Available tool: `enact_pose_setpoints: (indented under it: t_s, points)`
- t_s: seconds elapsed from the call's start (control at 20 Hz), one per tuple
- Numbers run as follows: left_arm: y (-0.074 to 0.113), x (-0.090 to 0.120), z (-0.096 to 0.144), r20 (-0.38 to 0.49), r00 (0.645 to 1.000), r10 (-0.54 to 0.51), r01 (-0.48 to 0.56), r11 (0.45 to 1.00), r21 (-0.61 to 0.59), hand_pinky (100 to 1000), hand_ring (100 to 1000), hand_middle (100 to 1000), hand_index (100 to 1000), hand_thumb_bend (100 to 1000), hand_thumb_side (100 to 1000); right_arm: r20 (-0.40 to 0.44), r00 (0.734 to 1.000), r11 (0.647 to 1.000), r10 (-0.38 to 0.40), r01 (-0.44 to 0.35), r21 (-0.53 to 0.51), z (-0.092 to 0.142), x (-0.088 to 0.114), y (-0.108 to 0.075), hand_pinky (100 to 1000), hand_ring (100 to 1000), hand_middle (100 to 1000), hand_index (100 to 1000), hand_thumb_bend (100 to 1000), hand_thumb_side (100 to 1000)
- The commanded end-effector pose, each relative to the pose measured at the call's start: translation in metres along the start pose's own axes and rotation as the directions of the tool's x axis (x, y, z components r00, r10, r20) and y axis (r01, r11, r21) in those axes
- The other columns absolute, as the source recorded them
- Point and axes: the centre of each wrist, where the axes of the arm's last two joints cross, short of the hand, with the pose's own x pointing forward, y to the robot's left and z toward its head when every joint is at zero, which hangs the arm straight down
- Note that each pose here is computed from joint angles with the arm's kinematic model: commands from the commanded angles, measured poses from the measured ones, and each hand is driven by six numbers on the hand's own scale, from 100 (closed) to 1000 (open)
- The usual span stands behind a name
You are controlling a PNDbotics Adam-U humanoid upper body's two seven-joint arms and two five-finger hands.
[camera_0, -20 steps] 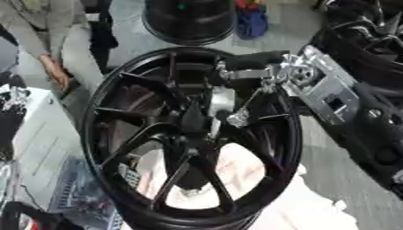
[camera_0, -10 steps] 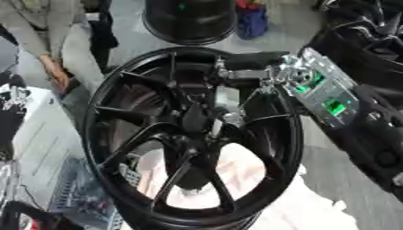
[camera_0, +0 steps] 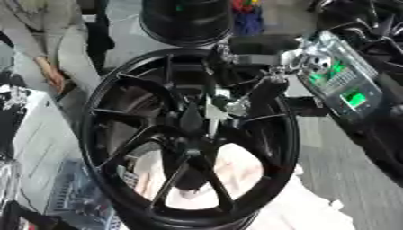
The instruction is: Pull the pin out of the wheel hub.
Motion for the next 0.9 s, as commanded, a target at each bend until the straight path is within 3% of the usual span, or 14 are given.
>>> enact_pose_setpoints:
  t_s: [0.05, 0.2, 0.4, 0.45, 0.6, 0.7, 0.75, 0.9]
  points:
    - [0.005, 0.007, -0.006, 0.03, 0.999, -0.021, 0.021, 1.0, -0.001, 811, 614, 730, 775, 226, 445, -0.002, 0.999, 0.999, 0.047, -0.047, -0.027, 0.014, 0.011, -0.021, 388, 484, 544, 558, 100, 100]
    - [0.005, 0.007, -0.006, 0.029, 0.999, -0.022, 0.022, 1.0, 0.0, 811, 614, 730, 776, 226, 446, 0.003, 0.999, 0.998, 0.055, -0.054, -0.04, 0.017, 0.016, -0.026, 401, 497, 555, 574, 100, 100]
    - [0.006, 0.007, -0.006, 0.03, 0.999, -0.022, 0.022, 1.0, -0.001, 811, 614, 730, 776, 225, 445, 0.0, 0.999, 0.998, 0.05, -0.05, -0.025, 0.018, 0.016, -0.025, 494, 605, 660, 747, 113, 100]
    - [0.006, 0.007, -0.006, 0.03, 0.999, -0.022, 0.022, 1.0, -0.001, 811, 614, 730, 776, 225, 446, -0.006, 0.999, 0.999, 0.047, -0.047, -0.012, 0.017, 0.015, -0.024, 534, 651, 731, 842, 210, 161]
    - [0.005, 0.007, -0.006, 0.029, 0.999, -0.021, 0.021, 1.0, -0.002, 811, 614, 730, 776, 224, 446, -0.026, 0.998, 0.999, 0.049, -0.048, 0.026, 0.015, 0.012, -0.02, 614, 740, 793, 918, 331, 261]
    - [0.005, 0.007, -0.006, 0.03, 0.999, -0.02, 0.02, 1.0, -0.002, 811, 614, 730, 776, 224, 446, -0.04, 0.998, 0.998, 0.046, -0.044, 0.038, 0.014, 0.009, -0.018, 638, 759, 803, 927, 354, 275]
    - [0.005, 0.007, -0.006, 0.03, 0.999, -0.02, 0.02, 1.0, -0.003, 811, 614, 730, 776, 224, 446, -0.051, 0.998, 0.998, 0.039, -0.037, 0.047, 0.013, 0.007, -0.016, 706, 818, 836, 947, 383, 296]
    - [0.004, 0.007, -0.006, 0.03, 0.999, -0.017, 0.017, 1.0, -0.005, 811, 613, 730, 776, 224, 447, -0.08, 0.997, 0.998, 0.016, -0.01, 0.068, 0.009, -0.001, -0.011, 731, 842, 857, 956, 395, 304]
